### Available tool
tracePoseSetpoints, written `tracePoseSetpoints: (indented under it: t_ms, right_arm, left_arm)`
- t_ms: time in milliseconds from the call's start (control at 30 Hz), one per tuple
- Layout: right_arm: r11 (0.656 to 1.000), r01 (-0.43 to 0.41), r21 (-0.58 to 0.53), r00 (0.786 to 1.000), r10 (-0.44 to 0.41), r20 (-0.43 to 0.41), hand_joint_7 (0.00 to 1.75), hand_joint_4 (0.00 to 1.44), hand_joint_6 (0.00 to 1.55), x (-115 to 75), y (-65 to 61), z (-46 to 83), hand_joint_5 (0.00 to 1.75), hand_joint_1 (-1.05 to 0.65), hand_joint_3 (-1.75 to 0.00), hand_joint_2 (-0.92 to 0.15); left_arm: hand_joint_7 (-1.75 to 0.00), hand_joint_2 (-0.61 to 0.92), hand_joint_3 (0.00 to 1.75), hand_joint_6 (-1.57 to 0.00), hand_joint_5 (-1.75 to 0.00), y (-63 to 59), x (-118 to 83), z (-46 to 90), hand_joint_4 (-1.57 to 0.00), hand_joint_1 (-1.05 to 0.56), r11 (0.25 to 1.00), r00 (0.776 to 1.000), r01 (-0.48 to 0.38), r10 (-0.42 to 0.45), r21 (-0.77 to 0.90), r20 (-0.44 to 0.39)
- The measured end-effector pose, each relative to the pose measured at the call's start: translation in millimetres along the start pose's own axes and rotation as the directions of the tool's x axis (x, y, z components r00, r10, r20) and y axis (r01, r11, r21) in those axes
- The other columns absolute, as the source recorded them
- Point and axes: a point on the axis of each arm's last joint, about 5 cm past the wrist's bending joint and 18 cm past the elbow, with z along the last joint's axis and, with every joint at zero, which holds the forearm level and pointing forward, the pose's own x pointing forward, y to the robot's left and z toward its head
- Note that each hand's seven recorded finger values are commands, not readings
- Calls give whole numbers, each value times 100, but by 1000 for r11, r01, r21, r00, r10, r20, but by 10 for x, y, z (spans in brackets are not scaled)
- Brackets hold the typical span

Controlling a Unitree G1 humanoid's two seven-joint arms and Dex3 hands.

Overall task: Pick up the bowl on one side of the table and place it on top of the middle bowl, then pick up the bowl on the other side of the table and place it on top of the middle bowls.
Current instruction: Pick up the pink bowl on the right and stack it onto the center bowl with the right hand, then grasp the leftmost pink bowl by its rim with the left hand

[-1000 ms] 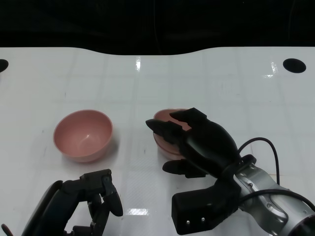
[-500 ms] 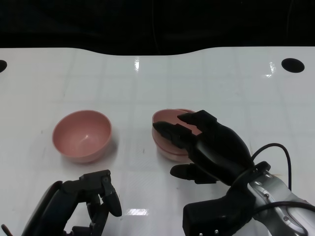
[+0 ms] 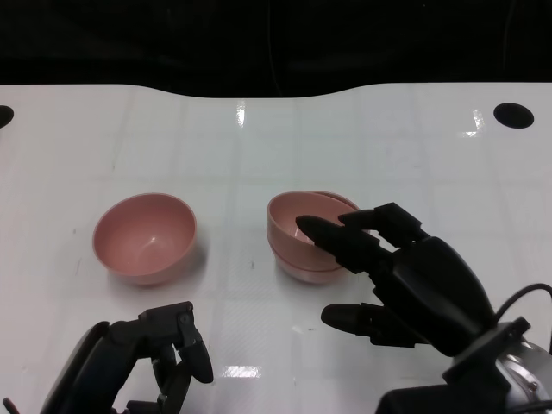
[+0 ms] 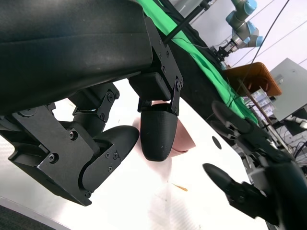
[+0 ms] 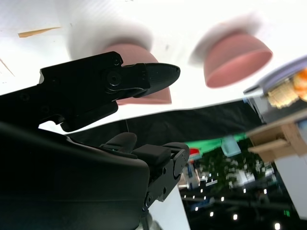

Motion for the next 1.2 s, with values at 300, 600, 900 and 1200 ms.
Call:
tracePoseSetpoints:
  t_ms: [300, 600, 900, 1200]
  right_arm:
    - [994, 88, 72, 996, -89, 0, 28, 36, 64, -208, -123, 24, 107, -34, -10, -92]
    - [984, 127, 126, 992, -129, 3, 51, 70, 88, -406, -227, -62, 121, -13, -37, -77]
    - [975, 154, 160, 988, -151, -27, 69, 84, 97, -567, -208, -161, 130, -3, -114, -40]
    - [979, 140, 151, 989, -131, -65, 101, 86, 95, -605, -201, -218, 174, -3, -141, -31]
  left_arm:
    - [-151, 37, 142, -79, -171, 1, -1, 1, -88, -10, 1000, 1000, -1, 1, 1, 2]
    - [-153, 38, 141, -78, -171, 7, 1, 0, -87, -10, 1000, 1000, -4, 4, -3, 4]
    - [-151, 38, 141, -79, -169, 41, -21, -16, -88, -10, 1000, 1000, -17, 17, -10, -1]
    - [-146, 39, 138, -79, -162, 87, -35, -23, -86, -10, 999, 999, -43, 43, -22, -4]
